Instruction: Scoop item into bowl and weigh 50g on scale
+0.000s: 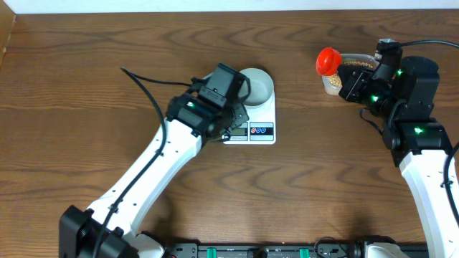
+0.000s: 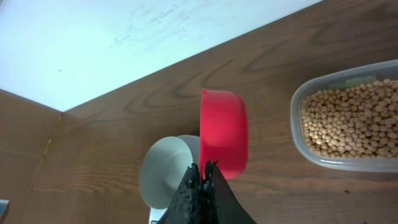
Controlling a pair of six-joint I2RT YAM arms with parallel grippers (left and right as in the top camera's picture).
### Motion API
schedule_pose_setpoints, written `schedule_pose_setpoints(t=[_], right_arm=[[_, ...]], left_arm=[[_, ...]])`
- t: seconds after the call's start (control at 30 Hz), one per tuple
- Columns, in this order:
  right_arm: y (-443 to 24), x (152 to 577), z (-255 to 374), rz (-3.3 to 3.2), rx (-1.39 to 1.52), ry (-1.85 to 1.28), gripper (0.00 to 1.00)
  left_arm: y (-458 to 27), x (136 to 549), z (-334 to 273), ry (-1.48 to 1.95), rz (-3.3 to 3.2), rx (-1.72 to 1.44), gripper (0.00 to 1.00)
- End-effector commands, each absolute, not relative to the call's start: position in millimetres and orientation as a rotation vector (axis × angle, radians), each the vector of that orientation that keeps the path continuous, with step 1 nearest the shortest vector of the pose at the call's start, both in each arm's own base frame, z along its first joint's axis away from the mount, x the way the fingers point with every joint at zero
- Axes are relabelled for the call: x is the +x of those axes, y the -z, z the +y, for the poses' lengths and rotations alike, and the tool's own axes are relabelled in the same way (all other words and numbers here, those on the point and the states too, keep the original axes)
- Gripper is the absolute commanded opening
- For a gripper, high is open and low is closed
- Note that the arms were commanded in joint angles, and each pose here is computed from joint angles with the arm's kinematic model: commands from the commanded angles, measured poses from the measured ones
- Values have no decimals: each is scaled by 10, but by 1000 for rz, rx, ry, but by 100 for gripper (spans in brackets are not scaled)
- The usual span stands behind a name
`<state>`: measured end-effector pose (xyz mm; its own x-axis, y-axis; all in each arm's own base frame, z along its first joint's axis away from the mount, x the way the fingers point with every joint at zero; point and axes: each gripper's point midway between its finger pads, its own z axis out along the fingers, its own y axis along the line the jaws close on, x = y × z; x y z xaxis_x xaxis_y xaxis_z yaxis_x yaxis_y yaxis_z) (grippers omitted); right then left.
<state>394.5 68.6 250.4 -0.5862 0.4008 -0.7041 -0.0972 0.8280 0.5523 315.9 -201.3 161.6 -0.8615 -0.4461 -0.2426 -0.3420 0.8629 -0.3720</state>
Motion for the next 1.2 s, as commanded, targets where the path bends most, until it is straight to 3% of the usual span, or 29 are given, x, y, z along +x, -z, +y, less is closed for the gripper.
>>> schedule_pose_setpoints(t=[0.0,0.7,1.17], right_arm=[[-2630,3950,653,2067,187,-659,1],[-2547,3910,624,2101,135,-614,1],[-2493,3887,604,2124,131,-596,1]], left_arm=[[-1496,3199,-2062,416,2694,-753,7],[-562,3273,-2459,284,2828,-698,8],[-456,3303,-2502,238,2806,-668,7]])
